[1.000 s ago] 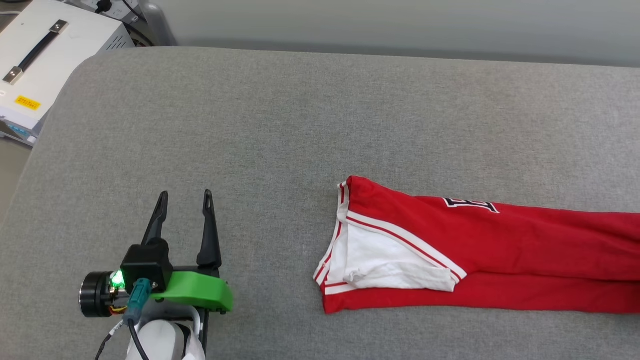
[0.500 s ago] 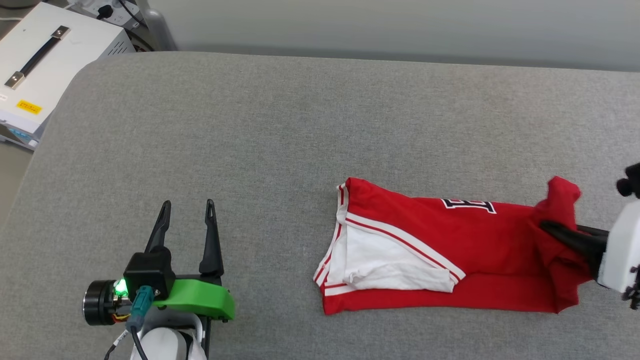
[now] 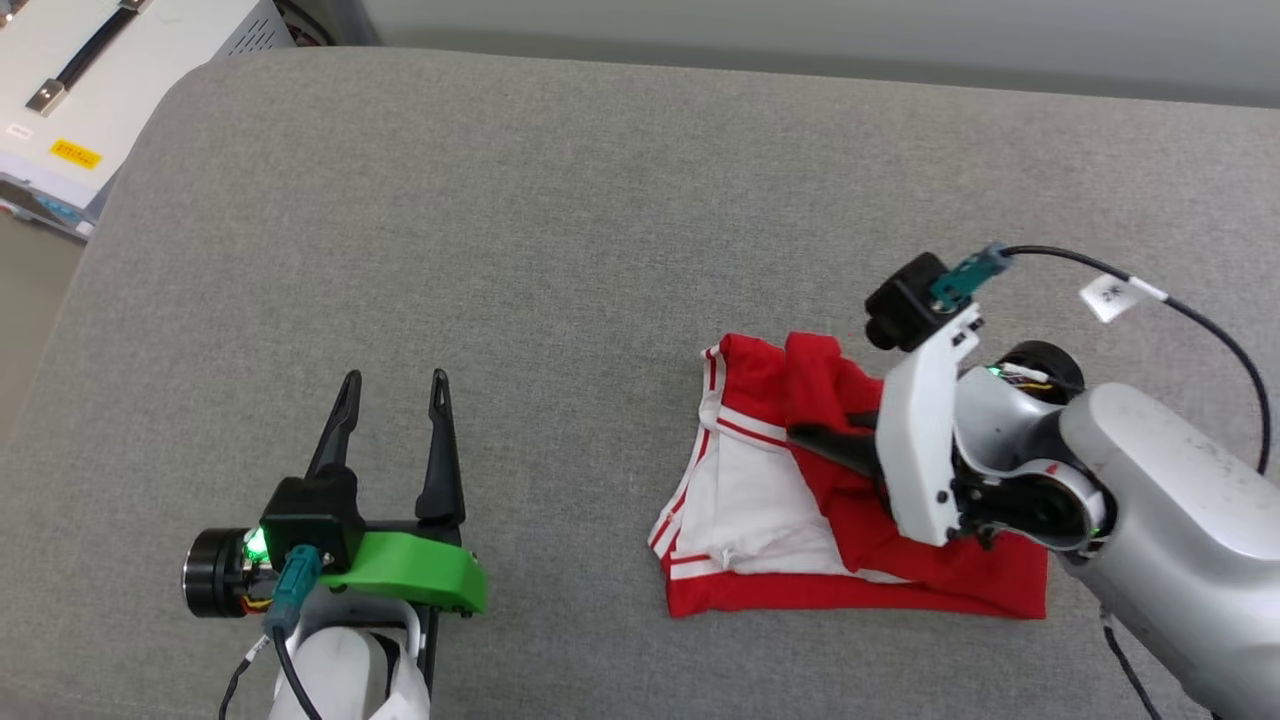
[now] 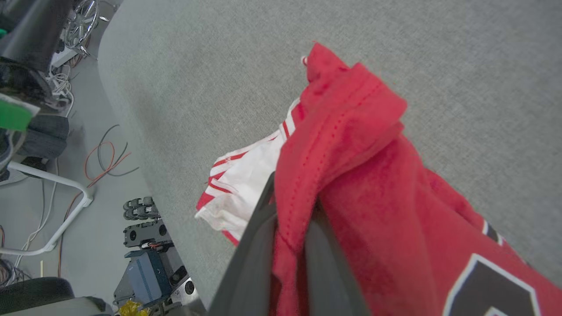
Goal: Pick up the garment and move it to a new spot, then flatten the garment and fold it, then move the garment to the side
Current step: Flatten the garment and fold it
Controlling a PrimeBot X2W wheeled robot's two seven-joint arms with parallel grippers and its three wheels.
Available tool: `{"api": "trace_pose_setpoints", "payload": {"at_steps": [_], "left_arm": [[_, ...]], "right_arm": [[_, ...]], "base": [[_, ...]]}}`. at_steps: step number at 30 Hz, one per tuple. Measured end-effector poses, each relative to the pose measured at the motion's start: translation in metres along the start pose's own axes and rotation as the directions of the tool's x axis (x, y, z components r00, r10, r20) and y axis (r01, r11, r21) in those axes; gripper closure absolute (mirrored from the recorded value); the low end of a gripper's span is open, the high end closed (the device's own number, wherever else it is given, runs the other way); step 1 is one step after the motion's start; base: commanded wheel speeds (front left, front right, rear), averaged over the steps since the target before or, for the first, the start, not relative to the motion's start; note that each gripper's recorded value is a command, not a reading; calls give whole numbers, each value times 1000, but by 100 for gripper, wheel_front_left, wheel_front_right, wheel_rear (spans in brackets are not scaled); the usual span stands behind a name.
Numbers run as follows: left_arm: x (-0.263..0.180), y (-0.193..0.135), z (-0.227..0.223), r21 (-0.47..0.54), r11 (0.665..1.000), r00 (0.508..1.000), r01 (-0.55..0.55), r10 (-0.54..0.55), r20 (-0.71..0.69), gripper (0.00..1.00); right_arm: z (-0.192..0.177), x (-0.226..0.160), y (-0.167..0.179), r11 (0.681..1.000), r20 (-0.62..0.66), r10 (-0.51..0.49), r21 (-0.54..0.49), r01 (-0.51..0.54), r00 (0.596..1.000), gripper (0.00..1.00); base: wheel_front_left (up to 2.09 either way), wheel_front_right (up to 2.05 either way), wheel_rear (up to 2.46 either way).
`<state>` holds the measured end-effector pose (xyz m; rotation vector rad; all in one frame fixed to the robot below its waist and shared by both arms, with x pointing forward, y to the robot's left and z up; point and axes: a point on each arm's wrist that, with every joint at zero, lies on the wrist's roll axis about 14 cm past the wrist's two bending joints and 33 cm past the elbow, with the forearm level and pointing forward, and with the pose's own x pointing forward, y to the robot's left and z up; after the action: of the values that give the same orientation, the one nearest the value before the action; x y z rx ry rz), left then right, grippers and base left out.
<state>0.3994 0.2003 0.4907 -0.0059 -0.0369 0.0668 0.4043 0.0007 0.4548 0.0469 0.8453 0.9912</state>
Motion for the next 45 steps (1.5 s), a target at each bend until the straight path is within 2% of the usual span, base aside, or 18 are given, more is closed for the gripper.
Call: {"api": "trace_pose_setpoints", "payload": {"at_steps": [2,5,9,13,14,15,18,21,24,28,31,36,40,43,45], "left_arm": [[2,3,0,0,1000,1000,-7,7,0,0],[3,7,-2,3,1000,1000,-20,20,-4,0],[2,13,-7,6,999,999,-37,37,-22,0],[0,16,-8,5,999,999,-48,49,-25,0],[0,17,-7,5,999,998,-51,51,-23,0],[0,18,-7,5,999,998,-53,53,-21,0],[0,16,-3,9,999,999,-46,47,-10,0],[-1,13,4,7,999,999,-38,38,8,0],[-3,12,8,1,999,999,-32,32,20,0],[-5,8,14,-6,1000,999,-17,17,37,0],[-6,6,18,-9,1000,999,-11,11,50,0],[-8,1,23,-14,1000,998,4,-4,65,0],[-10,-6,26,-18,1000,997,25,-23,76,0],[-12,-11,30,-21,999,996,38,-36,86,0],[-14,-14,31,-22,999,995,47,-45,89,0]], "right_arm": [[-3,15,1,1000,-34,0,-25,-1,999,100],[-17,35,0,1000,-84,8,2,-8,996,100],[-47,52,-14,999,-158,-40,-3,41,987,100],[-45,57,-12,999,-120,-35,11,36,992,100],[-41,56,-11,999,-93,-35,13,37,995,65],[-36,55,-11,999,-57,-39,9,40,998,0],[-14,44,-10,999,68,-49,-16,51,996,0],[15,21,-15,994,230,-75,-55,90,970,0],[45,-11,-31,980,396,-130,-88,178,909,0],[70,-59,-53,944,599,-207,-87,319,774,0],[73,-91,-65,910,697,-257,-59,410,670,0],[63,-139,-88,830,774,-364,17,558,518,0],[49,-170,-94,780,804,-441,124,614,398,0],[39,-185,-85,758,821,-468,182,626,327,0],[29,-190,-78,748,823,-483,211,629,298,0]], "base": [[0,0,0],[0,0,0],[0,0,0],[0,0,0],[0,0,0],[0,0,0],[0,0,0],[0,0,0],[0,0,0],[0,0,0],[0,0,0],[0,0,0],[0,0,0],[0,0,0],[0,0,0]]}}
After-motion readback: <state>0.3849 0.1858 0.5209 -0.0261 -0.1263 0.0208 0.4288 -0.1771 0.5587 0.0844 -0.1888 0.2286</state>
